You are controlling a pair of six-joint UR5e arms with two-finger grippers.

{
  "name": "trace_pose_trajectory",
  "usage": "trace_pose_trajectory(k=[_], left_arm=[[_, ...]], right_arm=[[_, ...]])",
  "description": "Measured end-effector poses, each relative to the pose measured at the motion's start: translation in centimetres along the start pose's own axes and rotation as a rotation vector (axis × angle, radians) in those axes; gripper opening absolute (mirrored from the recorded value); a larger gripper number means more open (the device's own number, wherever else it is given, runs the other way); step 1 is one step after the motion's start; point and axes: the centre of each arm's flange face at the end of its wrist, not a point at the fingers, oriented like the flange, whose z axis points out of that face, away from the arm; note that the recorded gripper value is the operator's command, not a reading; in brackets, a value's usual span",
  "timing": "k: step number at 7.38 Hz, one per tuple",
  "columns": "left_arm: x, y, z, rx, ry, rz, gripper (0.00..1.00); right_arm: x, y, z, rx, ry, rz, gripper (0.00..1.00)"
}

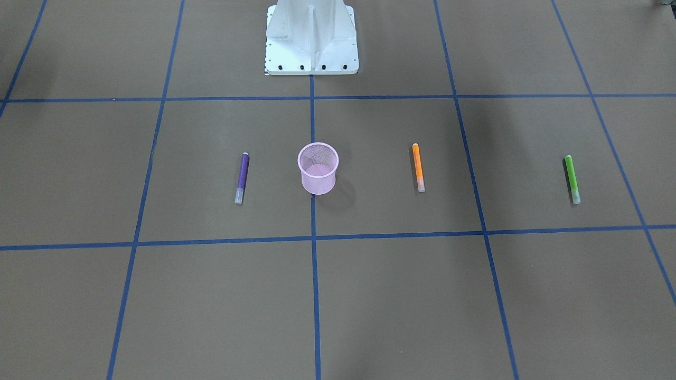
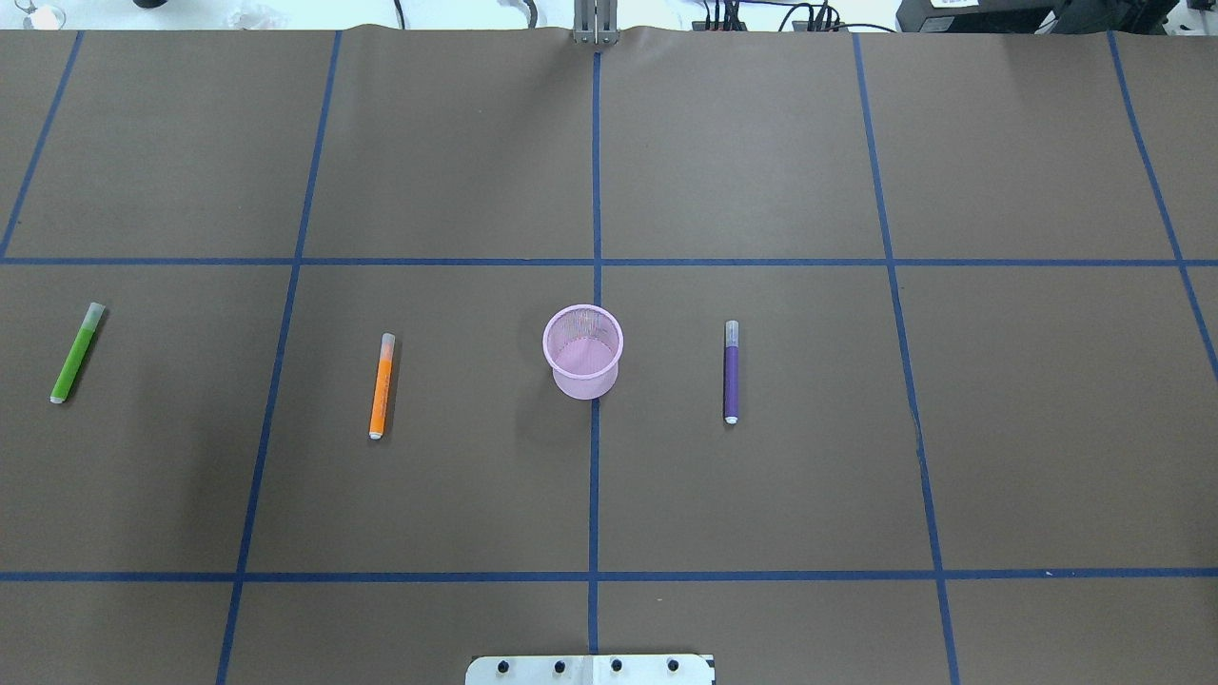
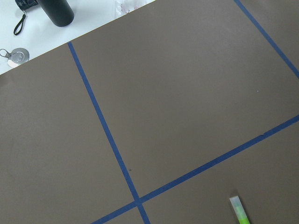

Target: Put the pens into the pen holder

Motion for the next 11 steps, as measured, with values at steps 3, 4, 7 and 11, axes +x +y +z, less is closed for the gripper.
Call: trace_pose_trajectory(k=[3, 4, 7, 11], left_arm=[[0.0, 0.0, 0.1, -0.001, 0.0, -0.001, 1.0], [0.0, 0.0, 0.1, -0.002, 0.0, -0.001, 1.0], [-0.2, 0.1, 0.2, -0.004, 0.0, -0.003, 1.0], [-0.2, 0.2, 0.2, -0.004, 0.0, -0.005, 1.0]], right_arm=[[-0.1, 0.0, 0.1, -0.002, -0.001, -0.004, 0.35], [-0.2, 0.0, 0.1, -0.003, -0.001, -0.006, 0.34], [-0.3, 0.0, 0.2, -0.006, 0.0, -0.008, 0.0], [-2.5, -2.1, -2.0, 0.052, -0.02, -0.049, 0.0]])
